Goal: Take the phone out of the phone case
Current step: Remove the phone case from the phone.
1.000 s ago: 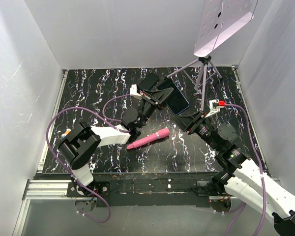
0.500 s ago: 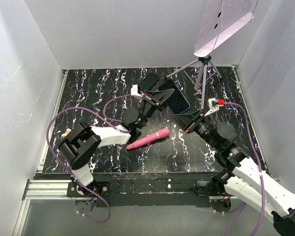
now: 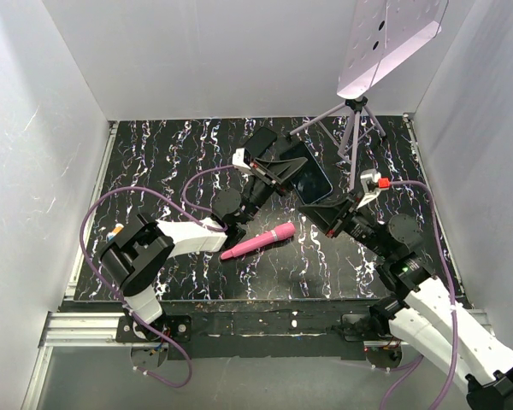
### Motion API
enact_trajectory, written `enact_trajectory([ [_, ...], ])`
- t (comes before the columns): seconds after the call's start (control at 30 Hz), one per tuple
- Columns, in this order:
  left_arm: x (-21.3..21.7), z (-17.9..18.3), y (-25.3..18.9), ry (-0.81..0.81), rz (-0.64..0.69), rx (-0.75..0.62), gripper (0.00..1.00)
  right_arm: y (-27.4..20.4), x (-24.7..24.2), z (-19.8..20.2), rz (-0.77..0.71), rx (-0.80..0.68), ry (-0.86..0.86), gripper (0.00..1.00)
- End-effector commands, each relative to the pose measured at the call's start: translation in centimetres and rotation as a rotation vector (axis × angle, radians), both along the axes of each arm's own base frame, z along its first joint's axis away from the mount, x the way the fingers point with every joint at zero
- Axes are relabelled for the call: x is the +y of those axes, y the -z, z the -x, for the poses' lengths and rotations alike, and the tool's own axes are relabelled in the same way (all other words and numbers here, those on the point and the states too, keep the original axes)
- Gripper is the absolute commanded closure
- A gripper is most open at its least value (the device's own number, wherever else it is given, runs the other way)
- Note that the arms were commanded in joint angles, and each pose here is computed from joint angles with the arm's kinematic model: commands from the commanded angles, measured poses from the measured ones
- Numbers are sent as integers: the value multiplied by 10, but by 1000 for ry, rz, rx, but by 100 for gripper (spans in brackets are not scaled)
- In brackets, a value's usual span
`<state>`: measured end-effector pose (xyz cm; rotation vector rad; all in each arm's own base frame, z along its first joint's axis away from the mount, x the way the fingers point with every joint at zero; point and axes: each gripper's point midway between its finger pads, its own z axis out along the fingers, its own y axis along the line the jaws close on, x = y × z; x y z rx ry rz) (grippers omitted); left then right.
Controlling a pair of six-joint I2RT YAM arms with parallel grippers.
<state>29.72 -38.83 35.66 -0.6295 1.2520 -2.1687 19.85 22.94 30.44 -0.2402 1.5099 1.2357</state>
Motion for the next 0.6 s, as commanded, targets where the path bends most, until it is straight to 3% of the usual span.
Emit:
enact_trajectory([
  [0.0, 56, 85, -128, 233, 371, -284, 100, 21, -4, 3, 194, -166, -85, 99],
  [0.2, 60, 113, -143, 339, 364, -360, 100, 16, -12, -8, 254, -220, -93, 99],
  [0.37, 58, 123, -145, 367, 341, -401, 100, 12, -21, -33, 257, -139, 23, 99],
  [0.47, 63, 123, -146, 319, 331, -431, 100, 32, -46, -59, 219, 117, 245, 99],
  [0.57, 66, 115, -142, 224, 281, -469, 100, 78, -61, -50, 237, 466, 335, 96],
])
